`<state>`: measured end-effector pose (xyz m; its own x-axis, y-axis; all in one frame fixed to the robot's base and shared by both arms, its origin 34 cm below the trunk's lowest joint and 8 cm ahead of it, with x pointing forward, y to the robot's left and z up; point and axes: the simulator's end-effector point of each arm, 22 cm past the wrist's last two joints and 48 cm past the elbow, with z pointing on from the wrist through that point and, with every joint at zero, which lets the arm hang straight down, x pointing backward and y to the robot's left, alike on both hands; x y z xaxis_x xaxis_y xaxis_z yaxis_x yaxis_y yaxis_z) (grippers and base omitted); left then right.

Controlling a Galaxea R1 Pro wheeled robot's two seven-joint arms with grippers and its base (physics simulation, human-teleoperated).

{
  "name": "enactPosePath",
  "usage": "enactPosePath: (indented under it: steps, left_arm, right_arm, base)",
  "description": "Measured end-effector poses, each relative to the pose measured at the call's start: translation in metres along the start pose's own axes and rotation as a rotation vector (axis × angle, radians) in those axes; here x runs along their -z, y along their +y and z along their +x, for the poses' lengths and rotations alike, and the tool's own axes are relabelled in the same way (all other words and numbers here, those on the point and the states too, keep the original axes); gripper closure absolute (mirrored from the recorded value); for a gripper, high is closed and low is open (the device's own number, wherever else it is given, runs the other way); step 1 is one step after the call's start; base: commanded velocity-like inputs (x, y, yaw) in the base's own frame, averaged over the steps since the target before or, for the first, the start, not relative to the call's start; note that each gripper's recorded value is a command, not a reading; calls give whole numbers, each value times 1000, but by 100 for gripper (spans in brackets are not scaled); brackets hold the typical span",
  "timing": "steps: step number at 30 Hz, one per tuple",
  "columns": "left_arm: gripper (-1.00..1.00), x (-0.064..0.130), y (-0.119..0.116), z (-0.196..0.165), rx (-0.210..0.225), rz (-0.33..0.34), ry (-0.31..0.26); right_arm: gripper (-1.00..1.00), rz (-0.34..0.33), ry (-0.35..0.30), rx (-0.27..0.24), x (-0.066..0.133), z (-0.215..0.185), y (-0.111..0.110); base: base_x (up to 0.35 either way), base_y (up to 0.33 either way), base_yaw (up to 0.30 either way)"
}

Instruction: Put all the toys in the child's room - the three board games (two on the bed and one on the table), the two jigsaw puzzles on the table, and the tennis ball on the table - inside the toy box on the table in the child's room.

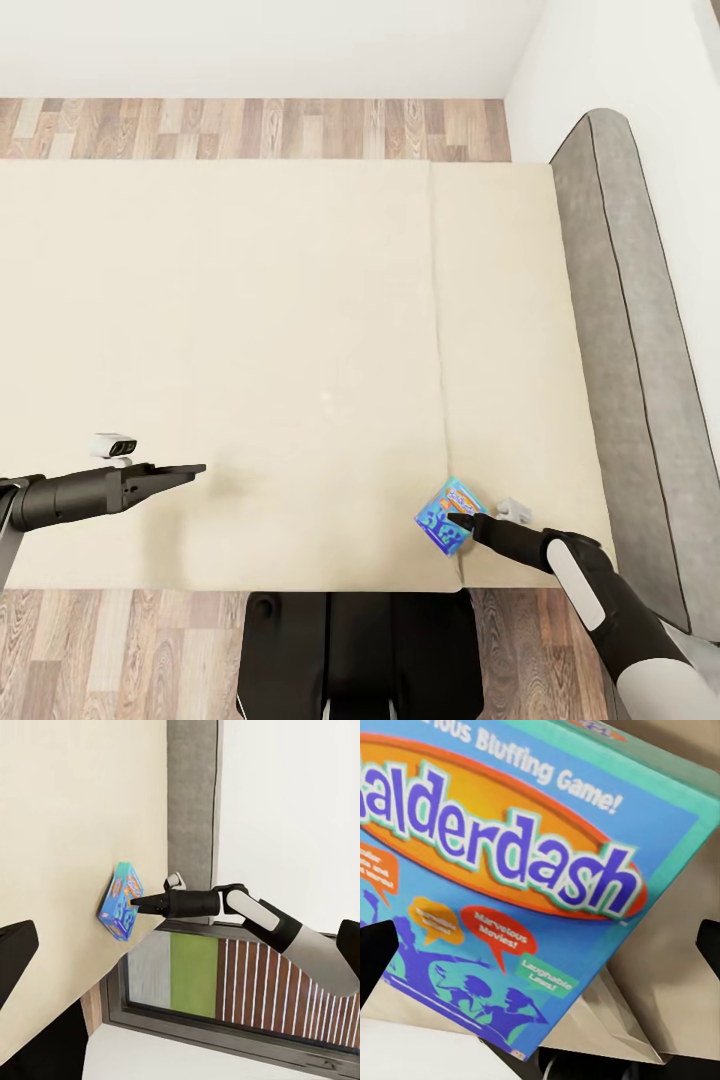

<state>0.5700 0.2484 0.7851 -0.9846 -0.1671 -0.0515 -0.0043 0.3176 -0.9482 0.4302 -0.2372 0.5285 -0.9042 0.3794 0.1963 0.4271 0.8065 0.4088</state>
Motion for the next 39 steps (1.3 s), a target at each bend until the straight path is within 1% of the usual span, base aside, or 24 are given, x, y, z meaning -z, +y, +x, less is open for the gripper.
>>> enactPosePath:
  steps: [6,15,39]
  left_arm:
    - [-100,0,0,0,0,0,-1]
    - [-100,0,0,0,0,0,0]
    - [-100,0,0,0,0,-1,1]
  right_arm:
    - [-100,-5,-8,5,0,-3,4]
    - [-100,-21,-31,25,4,-14,13]
    - [-100,-41,-39,25,3,-18,22]
  base:
    - [0,0,0]
    - [0,0,0]
    - [0,0,0]
